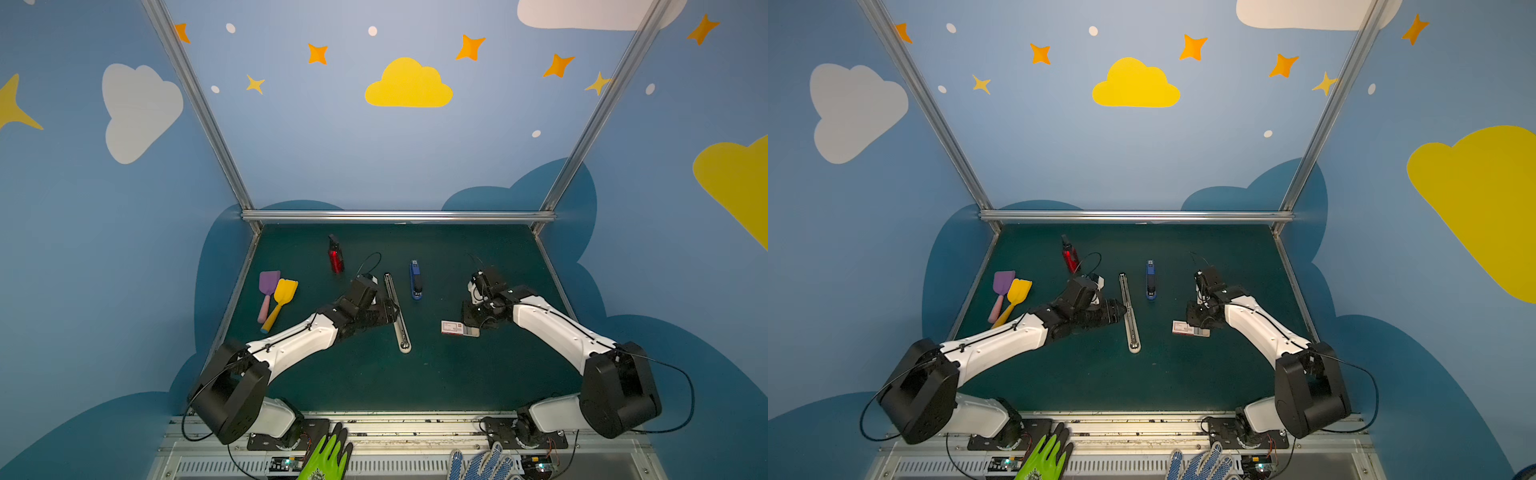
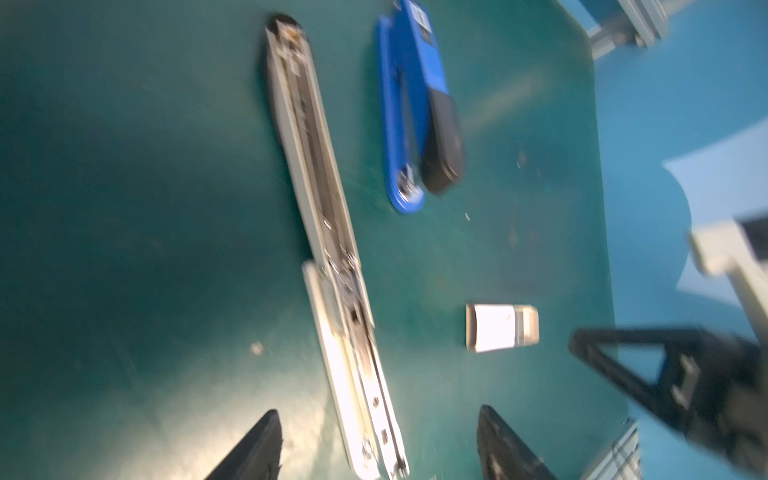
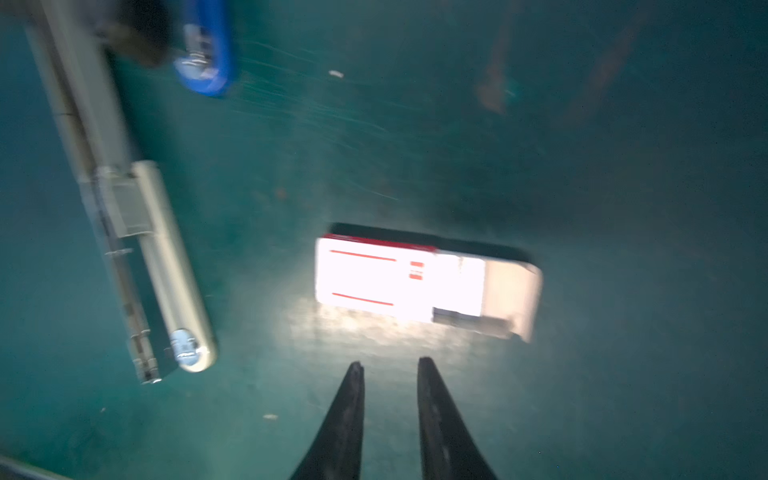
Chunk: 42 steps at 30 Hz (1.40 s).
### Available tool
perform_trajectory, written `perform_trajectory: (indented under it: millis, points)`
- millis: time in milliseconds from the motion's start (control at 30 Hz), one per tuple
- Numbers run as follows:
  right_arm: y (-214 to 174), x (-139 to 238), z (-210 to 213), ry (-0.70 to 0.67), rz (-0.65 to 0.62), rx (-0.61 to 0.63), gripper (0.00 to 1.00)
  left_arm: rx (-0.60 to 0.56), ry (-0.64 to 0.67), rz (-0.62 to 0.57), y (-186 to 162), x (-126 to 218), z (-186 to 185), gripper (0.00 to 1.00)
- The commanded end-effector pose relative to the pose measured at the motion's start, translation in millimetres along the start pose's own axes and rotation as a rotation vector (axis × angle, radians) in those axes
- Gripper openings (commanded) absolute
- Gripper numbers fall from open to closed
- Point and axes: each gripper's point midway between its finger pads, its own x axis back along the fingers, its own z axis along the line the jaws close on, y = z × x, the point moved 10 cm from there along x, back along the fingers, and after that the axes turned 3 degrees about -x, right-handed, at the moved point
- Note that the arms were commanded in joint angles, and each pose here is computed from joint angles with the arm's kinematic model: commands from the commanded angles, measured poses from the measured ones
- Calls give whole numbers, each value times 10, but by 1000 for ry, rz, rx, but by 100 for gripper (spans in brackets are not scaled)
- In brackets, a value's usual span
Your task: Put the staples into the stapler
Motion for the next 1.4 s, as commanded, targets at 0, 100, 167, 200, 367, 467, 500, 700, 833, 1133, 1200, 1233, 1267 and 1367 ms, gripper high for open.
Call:
perform_trajectory:
  millis: [0,100,167,200,367,467,500,700,833,1133,1200,1233,1267,1367]
  points:
    - [-57,-96,-188,-75,73,-48,22,-37,60,1,-145,28,-23,73]
    - [-7,-183,-228,-69,97,-73,18,-49,61,30,-269,-30,-72,72]
    - [21,-213,-242,-91,107,-92,18,-62,74,43,-327,-63,-90,72]
    - [36,-230,-244,-96,108,-98,18,-70,80,50,-351,-79,-103,72]
    - [108,-334,-293,-140,130,-130,15,-110,149,67,-415,-134,-141,72]
    - [143,-394,-294,-136,138,-137,15,-117,165,73,-434,-155,-139,72]
    - [150,-416,-292,-135,145,-136,15,-117,168,74,-443,-160,-133,72]
    - [182,-469,-273,-122,151,-136,21,-121,179,87,-476,-199,-129,72]
    - [181,-463,-260,-113,149,-131,22,-118,184,94,-495,-226,-119,72]
    - [155,-431,-260,-103,139,-138,21,-111,177,98,-500,-255,-134,72]
    - [156,-411,-247,-97,133,-136,22,-111,178,100,-503,-260,-131,72]
    - [154,-401,-240,-95,131,-134,22,-112,178,101,-504,-261,-133,72]
    - [156,-391,-233,-93,129,-131,22,-112,177,100,-499,-260,-134,72]
    - [153,-398,-229,-95,133,-127,22,-110,176,97,-497,-259,-136,72]
